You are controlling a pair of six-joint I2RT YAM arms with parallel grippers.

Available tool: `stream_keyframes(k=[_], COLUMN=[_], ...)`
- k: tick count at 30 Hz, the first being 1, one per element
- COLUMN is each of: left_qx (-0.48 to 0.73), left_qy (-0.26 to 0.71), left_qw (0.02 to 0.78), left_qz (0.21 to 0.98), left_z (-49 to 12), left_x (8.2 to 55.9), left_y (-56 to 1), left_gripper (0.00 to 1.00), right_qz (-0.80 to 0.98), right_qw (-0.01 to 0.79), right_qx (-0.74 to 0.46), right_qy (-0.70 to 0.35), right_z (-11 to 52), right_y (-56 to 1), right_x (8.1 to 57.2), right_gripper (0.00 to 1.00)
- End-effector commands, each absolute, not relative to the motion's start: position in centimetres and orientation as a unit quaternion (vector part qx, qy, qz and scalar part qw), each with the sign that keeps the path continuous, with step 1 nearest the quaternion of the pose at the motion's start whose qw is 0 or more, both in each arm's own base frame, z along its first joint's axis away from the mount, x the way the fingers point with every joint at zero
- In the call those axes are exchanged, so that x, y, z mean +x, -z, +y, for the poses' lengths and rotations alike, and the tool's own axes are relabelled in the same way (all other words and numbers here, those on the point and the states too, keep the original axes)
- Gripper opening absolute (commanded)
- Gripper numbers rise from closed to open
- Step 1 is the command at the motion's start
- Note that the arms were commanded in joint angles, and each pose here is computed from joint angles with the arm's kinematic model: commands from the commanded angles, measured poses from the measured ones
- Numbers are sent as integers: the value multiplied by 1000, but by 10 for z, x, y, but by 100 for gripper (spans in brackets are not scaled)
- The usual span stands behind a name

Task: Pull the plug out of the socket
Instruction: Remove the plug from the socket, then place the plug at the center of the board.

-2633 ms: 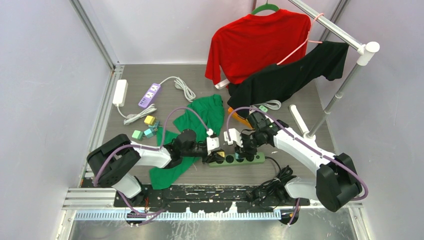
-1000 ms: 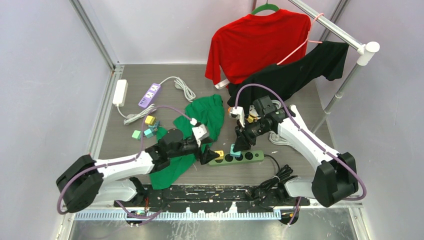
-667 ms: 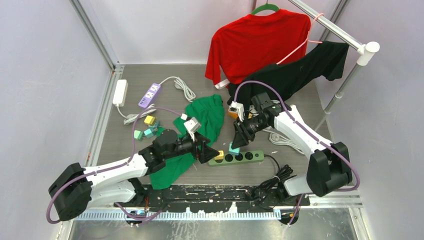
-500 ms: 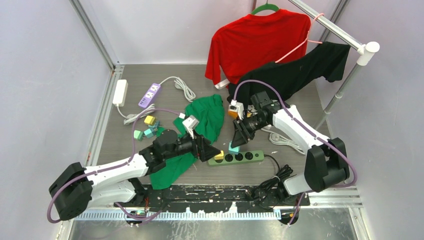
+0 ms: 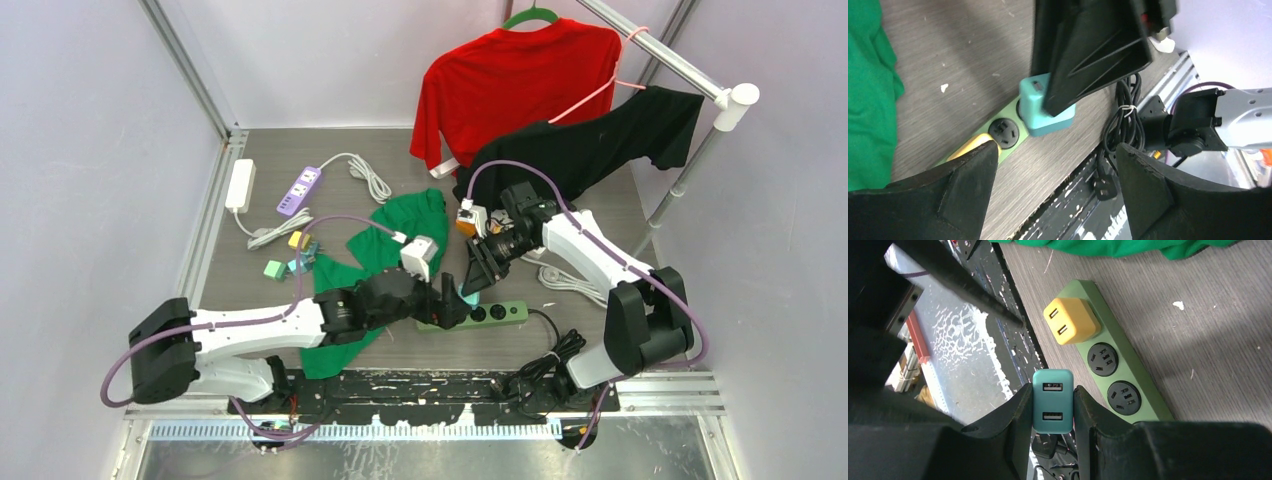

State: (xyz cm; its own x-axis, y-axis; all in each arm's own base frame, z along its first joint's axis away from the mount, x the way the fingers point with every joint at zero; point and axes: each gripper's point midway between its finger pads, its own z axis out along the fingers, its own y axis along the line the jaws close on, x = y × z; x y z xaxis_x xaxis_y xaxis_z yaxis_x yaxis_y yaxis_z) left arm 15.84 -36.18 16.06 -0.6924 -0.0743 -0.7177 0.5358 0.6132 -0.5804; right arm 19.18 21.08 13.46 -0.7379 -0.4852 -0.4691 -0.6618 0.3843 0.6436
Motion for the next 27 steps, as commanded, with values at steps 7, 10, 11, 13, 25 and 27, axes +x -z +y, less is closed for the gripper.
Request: stream_keyframes(k=[7,10,11,13,25,27], left_qx=[118,96,93,90,87,85], left_qy=[251,226,220,219,237,234], left_qw=[461,457,456,456,447,447], left_qz=[843,855,857,858,858,859], left_z=[-376,-377,-378,-382,-403,-405], left_x=[180,185,187,188,188,189], left_y=[-164,-159,-157,-157,-157,-154], left_gripper=[75,55,55,54,60,60], right_qz=[815,815,814,815,815,815], right_qw=[108,108,109,108,100,99], right_qx=[-343,-343,-342,-342,-340,-339], right_qy=[-454,-455,-456,-456,-458,-458], right_z=[218,218,218,218,218,218], right_y=[-152,-153,-153,-153,-152,-152], right_x=[197,197,197,197,196,195], right_gripper=[1,1,1,1,1,1])
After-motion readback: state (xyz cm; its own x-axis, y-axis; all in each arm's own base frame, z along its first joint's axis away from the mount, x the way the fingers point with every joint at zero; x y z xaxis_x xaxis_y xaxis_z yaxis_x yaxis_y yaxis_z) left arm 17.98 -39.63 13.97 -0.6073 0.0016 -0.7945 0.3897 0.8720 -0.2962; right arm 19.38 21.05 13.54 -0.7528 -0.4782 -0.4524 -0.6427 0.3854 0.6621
